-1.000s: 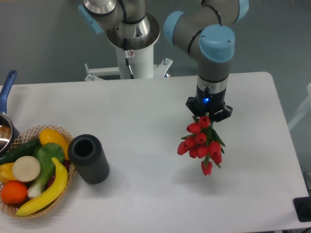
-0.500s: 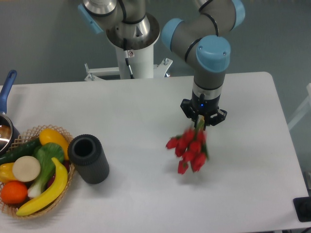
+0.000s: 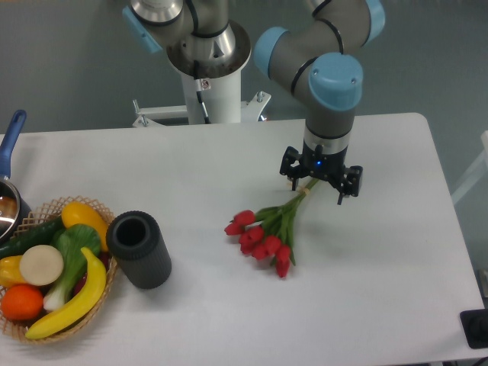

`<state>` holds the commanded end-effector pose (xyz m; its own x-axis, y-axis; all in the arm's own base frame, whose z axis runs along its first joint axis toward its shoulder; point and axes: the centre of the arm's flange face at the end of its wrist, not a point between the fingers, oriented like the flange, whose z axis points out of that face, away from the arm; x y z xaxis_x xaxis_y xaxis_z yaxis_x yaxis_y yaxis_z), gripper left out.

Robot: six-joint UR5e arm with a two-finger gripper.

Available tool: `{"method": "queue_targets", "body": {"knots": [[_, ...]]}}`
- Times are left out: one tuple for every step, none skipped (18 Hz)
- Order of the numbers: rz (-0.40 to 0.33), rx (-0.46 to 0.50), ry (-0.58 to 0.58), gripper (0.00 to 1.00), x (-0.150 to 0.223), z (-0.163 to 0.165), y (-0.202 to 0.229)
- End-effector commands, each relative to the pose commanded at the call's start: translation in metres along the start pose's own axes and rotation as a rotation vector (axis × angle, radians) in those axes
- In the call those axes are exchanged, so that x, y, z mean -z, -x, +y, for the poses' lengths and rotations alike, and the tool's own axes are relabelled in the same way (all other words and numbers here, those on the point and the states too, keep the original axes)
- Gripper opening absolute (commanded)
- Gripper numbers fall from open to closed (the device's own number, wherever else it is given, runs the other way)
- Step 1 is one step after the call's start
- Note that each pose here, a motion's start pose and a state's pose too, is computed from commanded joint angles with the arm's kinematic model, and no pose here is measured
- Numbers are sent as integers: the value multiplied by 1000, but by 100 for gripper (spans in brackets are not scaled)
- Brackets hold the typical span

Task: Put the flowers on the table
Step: 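Open the gripper to release the tulips onto the table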

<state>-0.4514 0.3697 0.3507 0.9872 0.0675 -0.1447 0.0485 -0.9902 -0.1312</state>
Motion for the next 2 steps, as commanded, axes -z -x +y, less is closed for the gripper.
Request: {"method": "queue_targets", "body": {"knots": [[-14,5,-5,100,6,4,9],[-25,8,-10,100,12,6,16]]}}
